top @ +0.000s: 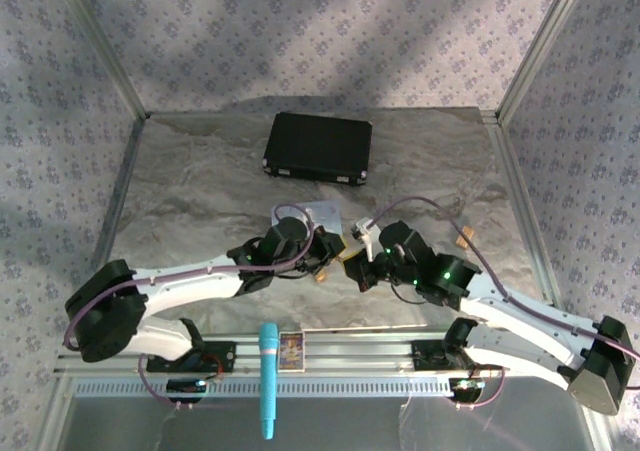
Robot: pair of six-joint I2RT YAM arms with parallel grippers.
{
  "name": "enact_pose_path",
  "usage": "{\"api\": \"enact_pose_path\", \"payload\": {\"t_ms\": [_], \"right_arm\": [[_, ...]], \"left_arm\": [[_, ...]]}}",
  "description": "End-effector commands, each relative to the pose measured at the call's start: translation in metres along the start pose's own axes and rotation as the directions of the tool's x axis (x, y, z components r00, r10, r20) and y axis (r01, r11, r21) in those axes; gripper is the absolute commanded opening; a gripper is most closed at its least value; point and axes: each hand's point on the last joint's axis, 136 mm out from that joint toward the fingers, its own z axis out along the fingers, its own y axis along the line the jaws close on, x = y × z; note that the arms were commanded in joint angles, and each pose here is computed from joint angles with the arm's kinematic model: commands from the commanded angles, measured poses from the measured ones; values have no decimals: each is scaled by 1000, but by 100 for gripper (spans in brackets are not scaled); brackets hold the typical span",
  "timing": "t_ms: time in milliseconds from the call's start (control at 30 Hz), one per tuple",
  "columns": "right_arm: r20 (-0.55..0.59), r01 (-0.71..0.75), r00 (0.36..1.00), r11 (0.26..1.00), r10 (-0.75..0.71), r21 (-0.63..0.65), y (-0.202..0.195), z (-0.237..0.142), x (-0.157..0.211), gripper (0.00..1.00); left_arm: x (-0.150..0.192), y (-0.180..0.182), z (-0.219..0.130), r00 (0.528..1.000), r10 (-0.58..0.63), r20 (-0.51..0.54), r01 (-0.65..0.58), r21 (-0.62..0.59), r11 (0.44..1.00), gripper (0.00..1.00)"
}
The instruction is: Unlock the padlock with the key
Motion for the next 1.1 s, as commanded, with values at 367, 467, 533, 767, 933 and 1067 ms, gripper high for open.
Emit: {"api": "enact_pose_path", "payload": {"t_ms": [367, 467, 533, 767, 933, 1067], "right_arm": [[-16, -46, 999, 997, 47, 68, -19, -1, 15, 0], [-11, -45, 999, 997, 46, 58, -17, -1, 13, 0], [-10, -46, 999, 997, 47, 64, -18, -1, 13, 0], [-1, -62, 998, 997, 62, 43, -16, -1, 11, 0], [5, -54, 999, 998, 54, 42, -15, -1, 9, 0], [-2, -120, 993, 991, 120, 51, -22, -1, 13, 41]], "left_arm": [[-15, -15, -5, 995, 74, 67, -74, 3, 997, 9], [-13, -18, -4, 995, 78, 59, -79, 20, 997, 6], [-12, -20, -3, 996, 78, 50, -80, 31, 996, 6], [-9, -11, 2, 998, 55, 32, -55, 4, 998, 7], [-7, -11, 7, 998, 57, 20, -58, 19, 998, 0], [-11, -16, 3, 993, 103, 50, -106, 57, 993, 0]]}}
